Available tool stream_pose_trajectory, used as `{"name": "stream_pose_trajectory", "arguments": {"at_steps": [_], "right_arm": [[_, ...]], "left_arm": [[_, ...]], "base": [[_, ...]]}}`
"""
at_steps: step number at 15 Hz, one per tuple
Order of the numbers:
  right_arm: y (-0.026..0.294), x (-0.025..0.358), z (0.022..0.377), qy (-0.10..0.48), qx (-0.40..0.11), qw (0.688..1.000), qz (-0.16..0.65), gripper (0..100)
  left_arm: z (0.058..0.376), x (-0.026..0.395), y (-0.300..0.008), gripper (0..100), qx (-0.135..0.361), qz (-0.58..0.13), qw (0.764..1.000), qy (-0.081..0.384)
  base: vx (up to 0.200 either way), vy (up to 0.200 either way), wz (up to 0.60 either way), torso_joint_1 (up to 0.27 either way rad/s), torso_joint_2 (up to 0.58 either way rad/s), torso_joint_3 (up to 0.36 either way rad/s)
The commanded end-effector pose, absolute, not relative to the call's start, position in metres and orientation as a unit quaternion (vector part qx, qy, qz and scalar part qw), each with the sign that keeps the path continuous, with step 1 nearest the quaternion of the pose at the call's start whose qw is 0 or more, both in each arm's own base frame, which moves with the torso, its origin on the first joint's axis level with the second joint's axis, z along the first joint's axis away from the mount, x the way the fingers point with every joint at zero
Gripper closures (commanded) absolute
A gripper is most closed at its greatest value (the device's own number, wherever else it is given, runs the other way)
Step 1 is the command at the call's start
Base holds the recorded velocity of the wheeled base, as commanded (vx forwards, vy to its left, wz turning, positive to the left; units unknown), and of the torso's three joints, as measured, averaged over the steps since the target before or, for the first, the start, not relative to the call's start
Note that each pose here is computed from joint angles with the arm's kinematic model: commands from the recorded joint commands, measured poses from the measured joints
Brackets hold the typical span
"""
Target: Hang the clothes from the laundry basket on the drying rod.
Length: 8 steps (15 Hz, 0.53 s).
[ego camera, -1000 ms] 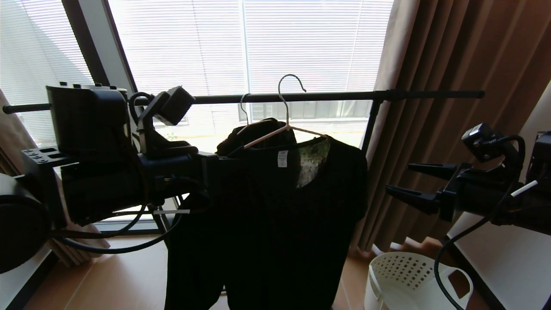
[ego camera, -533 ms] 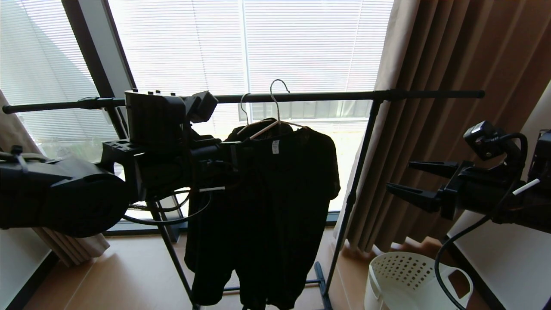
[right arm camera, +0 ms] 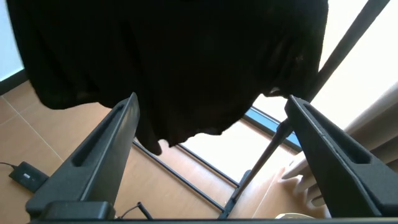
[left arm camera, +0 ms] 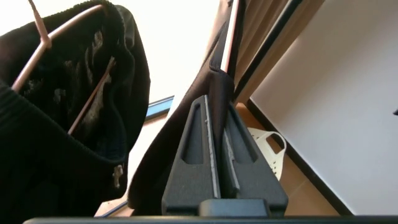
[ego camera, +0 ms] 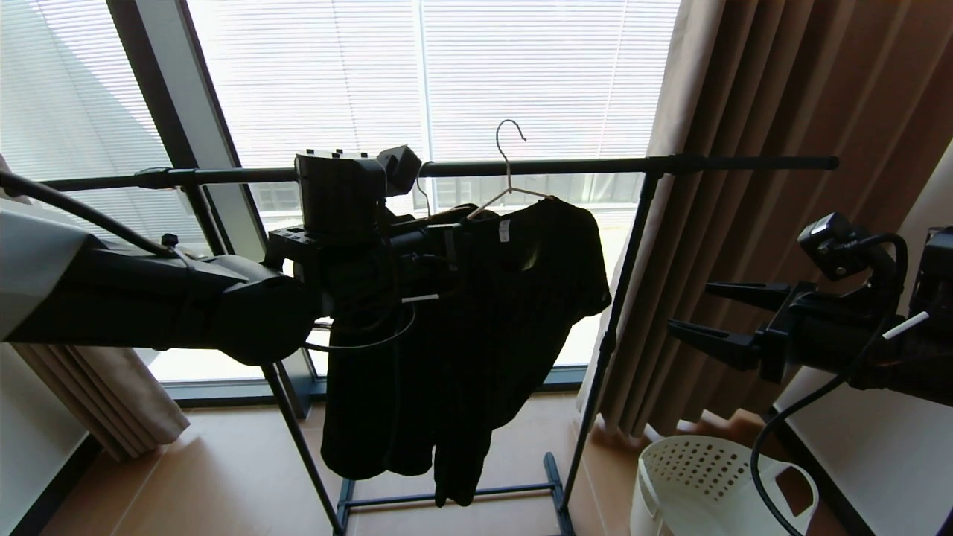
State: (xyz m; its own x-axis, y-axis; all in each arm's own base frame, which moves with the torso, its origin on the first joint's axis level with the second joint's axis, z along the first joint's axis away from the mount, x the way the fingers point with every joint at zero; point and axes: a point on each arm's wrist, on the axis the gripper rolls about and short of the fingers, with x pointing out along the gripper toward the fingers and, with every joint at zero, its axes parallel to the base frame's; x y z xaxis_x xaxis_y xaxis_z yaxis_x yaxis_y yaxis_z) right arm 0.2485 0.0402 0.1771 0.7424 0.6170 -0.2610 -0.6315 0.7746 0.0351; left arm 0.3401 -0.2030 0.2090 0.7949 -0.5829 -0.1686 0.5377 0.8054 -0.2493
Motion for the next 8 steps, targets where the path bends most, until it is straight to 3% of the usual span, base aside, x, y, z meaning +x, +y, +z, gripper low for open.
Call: {"name": "stream_pose_trajectory", "arguments": {"at_steps": [1,8], "right_arm": [[0.04,0.249,0.176,0.132,-0.027,0.932,0.335,0],[0.04,0.248,0.175,0.133,-0.028,0.932,0.335,0]], "left_arm": [[0.198,0.357,-0.213,100,-0.093,-0.295,0.943,0.123],[0.188,0.366,-0.217,100,-0.094,-0.293,0.944,0.118]], "base": [[0.0,0.0,0.0,0.0,0.0,0.0],[0.0,0.0,0.0,0.0,0.0,0.0]]}}
